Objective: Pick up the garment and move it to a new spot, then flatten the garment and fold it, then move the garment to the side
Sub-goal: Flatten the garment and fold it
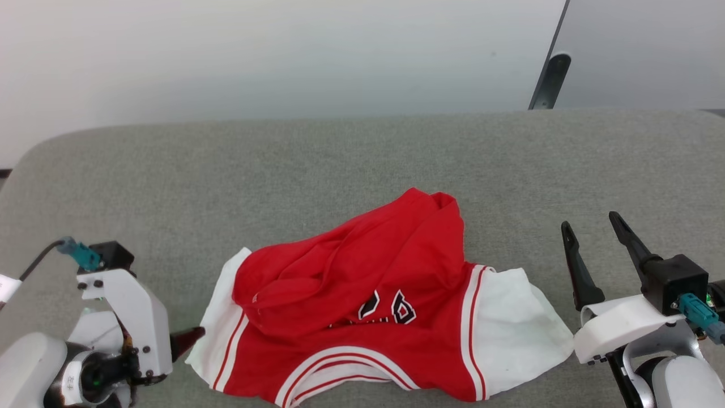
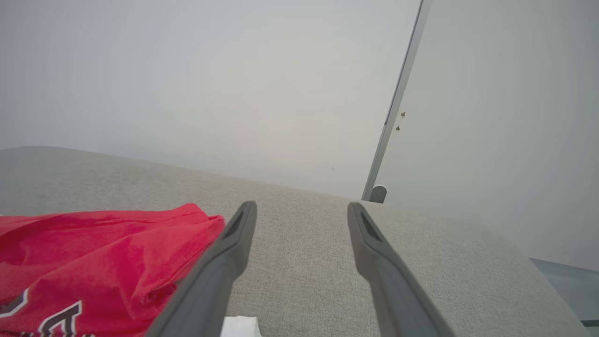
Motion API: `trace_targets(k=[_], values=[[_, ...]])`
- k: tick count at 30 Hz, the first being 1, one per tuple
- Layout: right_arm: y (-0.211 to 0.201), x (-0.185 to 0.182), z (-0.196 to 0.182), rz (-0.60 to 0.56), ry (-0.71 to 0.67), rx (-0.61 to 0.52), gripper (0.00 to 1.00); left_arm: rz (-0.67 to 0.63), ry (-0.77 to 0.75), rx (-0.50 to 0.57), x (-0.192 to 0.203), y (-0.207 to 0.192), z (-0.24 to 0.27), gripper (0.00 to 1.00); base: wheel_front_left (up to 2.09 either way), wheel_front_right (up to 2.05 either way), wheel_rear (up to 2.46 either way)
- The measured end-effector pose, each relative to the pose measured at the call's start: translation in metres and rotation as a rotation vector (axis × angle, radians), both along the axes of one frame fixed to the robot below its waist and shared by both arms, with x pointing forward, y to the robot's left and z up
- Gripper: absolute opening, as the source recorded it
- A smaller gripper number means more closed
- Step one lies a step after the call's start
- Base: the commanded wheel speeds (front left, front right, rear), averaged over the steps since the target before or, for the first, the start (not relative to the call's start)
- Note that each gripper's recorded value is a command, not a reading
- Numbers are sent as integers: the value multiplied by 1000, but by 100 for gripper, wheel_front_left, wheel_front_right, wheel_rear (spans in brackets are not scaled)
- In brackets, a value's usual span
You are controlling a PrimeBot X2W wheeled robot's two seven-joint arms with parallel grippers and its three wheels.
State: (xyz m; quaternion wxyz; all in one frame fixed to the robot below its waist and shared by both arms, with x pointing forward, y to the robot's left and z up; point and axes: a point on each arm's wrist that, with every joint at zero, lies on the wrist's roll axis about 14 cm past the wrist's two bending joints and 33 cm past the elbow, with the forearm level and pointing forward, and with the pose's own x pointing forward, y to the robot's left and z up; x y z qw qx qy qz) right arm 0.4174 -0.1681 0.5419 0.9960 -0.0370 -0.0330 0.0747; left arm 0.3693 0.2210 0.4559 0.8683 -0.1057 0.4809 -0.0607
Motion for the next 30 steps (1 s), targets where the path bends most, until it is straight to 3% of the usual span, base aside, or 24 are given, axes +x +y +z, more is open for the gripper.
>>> trace_targets(k=[10,21,30], values=[[-15,-18,6,-41,-15,6,100,-99,-113,30,11,-7,16,100,0,0,0],[-26,-20,-3,-73,17,-3,100,-122,5,-16,19,-14,-14,100,0,0,0],[-35,-15,-12,-97,42,-8,100,-145,100,13,26,-15,-43,100,0,0,0]])
